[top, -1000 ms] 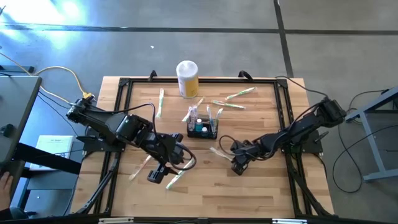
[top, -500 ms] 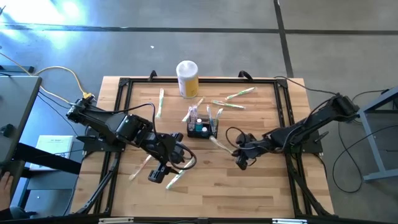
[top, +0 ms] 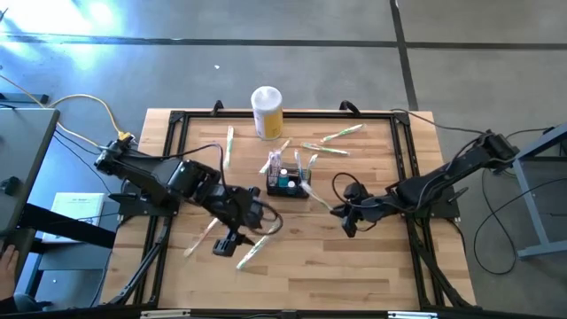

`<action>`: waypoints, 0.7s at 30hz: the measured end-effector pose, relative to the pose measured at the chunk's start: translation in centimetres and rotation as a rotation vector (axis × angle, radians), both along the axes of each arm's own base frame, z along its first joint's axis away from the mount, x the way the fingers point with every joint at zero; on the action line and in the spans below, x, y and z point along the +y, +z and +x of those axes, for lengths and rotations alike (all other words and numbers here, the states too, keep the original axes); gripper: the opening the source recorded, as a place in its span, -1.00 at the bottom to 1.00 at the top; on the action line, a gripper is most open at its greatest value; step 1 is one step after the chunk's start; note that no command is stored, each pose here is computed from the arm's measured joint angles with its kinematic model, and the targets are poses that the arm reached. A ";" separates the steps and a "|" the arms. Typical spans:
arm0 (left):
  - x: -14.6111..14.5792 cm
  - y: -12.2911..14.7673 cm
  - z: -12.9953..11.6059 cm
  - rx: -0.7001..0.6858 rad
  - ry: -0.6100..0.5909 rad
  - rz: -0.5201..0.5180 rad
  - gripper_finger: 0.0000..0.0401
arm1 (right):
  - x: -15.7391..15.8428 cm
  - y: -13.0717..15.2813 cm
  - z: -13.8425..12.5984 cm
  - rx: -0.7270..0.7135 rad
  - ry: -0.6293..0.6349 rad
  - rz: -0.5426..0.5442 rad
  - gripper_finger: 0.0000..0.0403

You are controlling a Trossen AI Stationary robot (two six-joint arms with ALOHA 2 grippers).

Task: Pick & Place toothbrushing station
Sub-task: Put the green toothbrush into the left section wire organizer

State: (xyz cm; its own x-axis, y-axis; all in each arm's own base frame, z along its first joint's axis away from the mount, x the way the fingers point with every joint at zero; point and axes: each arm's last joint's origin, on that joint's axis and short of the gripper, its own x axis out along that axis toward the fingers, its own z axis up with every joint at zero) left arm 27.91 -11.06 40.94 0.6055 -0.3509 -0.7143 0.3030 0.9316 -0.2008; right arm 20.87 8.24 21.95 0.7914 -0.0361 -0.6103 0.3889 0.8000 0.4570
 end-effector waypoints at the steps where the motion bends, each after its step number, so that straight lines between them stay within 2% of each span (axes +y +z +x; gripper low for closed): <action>1: 0.4 0.0 -0.1 0.012 0.001 -0.004 0.08 | 0.0 0.1 0.0 -0.007 -0.003 -0.002 -0.94; 7: 1.7 0.9 -1.2 -0.015 0.032 0.035 0.08 | -0.1 0.6 0.0 -0.051 -0.017 -0.013 -0.94; 13: 2.7 2.8 -3.8 -0.117 -0.030 0.093 0.08 | 0.6 1.8 0.5 -0.197 0.009 -0.057 -0.94; 16: 2.9 4.0 -4.5 -0.215 -0.055 0.102 0.08 | 0.8 2.6 0.9 -0.278 0.019 -0.076 -0.94; 21: 2.9 4.5 -4.5 -0.290 -0.096 0.143 0.08 | 1.0 5.3 1.5 -0.357 0.044 -0.156 -0.94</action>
